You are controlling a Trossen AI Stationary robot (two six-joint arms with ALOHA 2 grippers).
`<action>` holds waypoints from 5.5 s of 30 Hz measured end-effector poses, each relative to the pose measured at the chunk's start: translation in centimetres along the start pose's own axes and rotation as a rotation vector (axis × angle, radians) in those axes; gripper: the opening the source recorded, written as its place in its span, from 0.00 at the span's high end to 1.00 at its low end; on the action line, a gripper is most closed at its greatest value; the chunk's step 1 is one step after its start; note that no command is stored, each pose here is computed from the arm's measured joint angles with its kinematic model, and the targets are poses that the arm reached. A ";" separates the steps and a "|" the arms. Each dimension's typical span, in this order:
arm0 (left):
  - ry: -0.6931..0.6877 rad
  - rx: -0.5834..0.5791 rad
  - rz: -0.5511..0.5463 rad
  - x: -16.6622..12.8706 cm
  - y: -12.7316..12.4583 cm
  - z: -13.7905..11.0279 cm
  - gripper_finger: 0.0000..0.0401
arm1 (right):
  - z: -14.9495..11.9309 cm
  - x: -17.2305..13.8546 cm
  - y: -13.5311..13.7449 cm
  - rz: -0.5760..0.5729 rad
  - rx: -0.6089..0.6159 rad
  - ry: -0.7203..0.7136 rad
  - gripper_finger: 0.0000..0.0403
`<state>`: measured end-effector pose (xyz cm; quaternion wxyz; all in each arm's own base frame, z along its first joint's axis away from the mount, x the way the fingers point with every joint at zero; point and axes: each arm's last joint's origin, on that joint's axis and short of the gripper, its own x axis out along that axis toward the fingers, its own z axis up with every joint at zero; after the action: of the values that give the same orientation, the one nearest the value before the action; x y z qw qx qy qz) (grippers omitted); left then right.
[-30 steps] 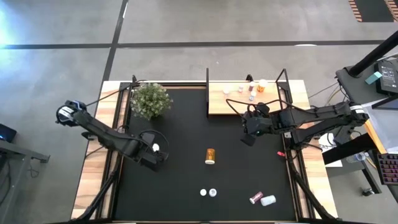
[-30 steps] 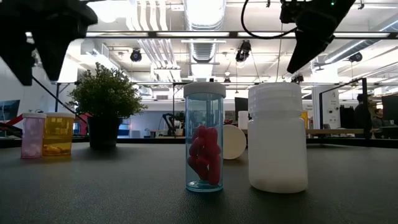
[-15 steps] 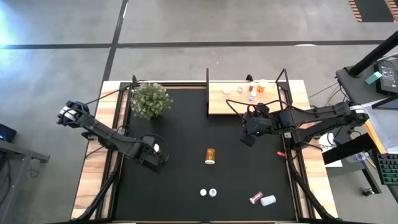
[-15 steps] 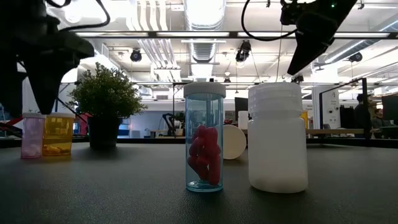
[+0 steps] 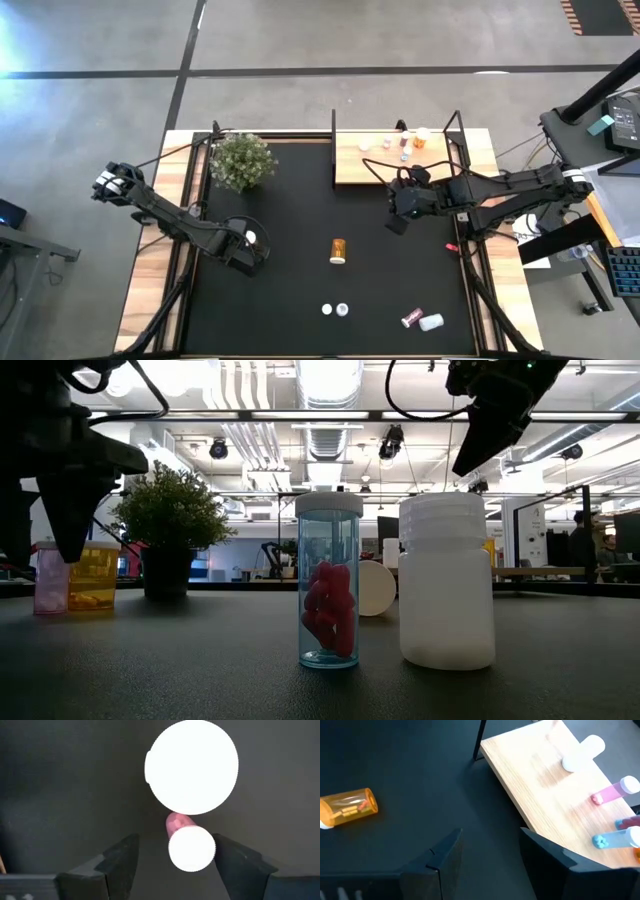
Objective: Pick and place medicine bottles onto shelf by color
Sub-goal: Put the left pink pill bottle on the shelf aligned with the other pink pill bottle
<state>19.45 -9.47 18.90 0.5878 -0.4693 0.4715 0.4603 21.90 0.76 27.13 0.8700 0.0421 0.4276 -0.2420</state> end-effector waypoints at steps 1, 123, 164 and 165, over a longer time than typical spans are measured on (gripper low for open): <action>0.001 0.000 -0.003 0.0 0.0 0.0 0.42 | 0.0 0.0 0.0 0.002 0.002 -0.004 0.54; -0.061 1.062 -0.137 4.2 -17.6 15.2 0.77 | 0.0 0.4 0.1 -0.015 0.143 -0.034 0.54; -0.128 0.820 -0.277 -8.9 -11.9 14.2 0.47 | 3.3 3.1 2.9 0.085 0.151 -0.271 0.54; -0.135 0.804 -0.292 -9.6 -11.4 14.1 0.47 | 3.4 3.7 3.2 0.085 0.138 -0.274 0.54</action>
<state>31.18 1.93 31.31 0.8125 -0.2335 0.5023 0.1816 27.76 1.22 25.99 0.9246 0.0864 0.2852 -0.2374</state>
